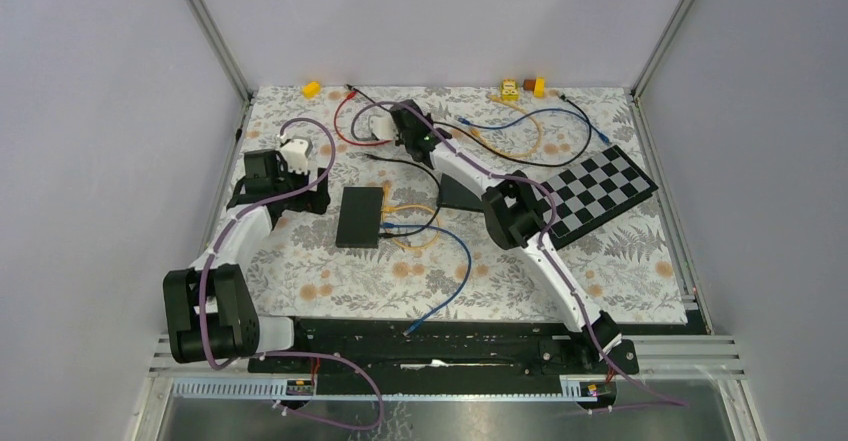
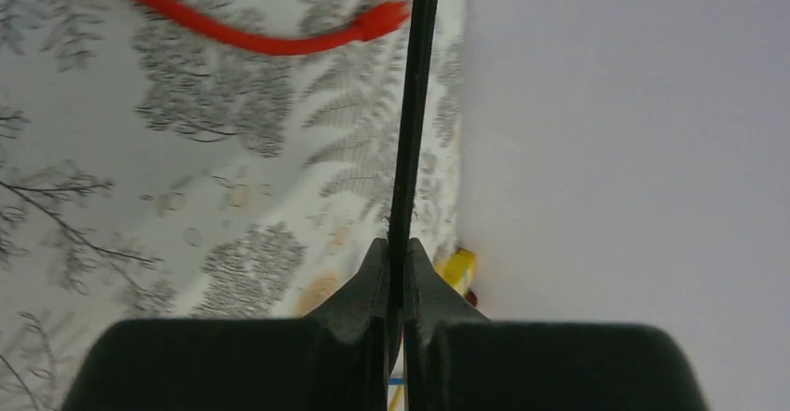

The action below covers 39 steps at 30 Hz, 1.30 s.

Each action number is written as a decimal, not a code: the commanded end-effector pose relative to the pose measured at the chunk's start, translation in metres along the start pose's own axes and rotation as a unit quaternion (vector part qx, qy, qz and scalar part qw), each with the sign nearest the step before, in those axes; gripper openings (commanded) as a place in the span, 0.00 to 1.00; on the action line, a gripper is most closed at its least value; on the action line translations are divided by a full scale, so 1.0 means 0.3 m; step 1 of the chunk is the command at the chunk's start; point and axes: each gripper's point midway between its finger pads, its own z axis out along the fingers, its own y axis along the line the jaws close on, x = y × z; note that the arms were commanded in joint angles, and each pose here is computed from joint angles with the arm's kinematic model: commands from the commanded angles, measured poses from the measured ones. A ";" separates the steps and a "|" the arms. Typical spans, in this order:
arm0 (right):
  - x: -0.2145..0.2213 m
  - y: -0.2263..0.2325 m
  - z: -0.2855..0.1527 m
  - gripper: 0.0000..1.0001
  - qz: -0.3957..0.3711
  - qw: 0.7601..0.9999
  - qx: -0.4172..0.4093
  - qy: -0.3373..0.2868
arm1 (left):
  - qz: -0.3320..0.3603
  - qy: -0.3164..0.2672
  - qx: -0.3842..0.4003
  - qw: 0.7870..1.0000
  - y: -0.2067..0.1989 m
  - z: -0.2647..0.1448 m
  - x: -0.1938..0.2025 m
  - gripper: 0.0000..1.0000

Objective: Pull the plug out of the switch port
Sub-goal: Place the connector at the corner of the board, then pull the connector from the switch port.

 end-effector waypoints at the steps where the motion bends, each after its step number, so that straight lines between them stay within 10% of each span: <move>1: 0.012 -0.057 0.005 0.05 -0.005 0.999 0.040 0.014 | 0.022 -0.030 -0.004 0.999 0.011 -0.034 -0.032 0.99; 5: 0.010 -0.080 -0.024 0.26 0.004 0.999 0.039 0.013 | 0.025 -0.026 -0.002 0.999 0.013 -0.033 -0.024 0.99; 10: 0.001 -0.152 -0.147 0.83 0.078 0.997 0.020 -0.006 | 0.024 -0.026 0.011 0.999 0.004 -0.019 -0.034 0.99; 13: -0.004 -0.182 -0.258 0.99 0.132 0.991 -0.007 -0.026 | 0.024 -0.022 0.015 0.999 0.003 -0.012 -0.036 0.99; 22: -0.017 -0.112 -0.614 1.00 0.284 0.943 -0.141 -0.098 | 0.012 0.002 0.009 1.000 0.033 -0.010 -0.010 0.99; 39: -0.198 0.410 -0.801 0.87 0.462 0.733 -0.480 -0.138 | -0.055 0.070 0.146 0.985 -0.067 0.079 0.062 0.99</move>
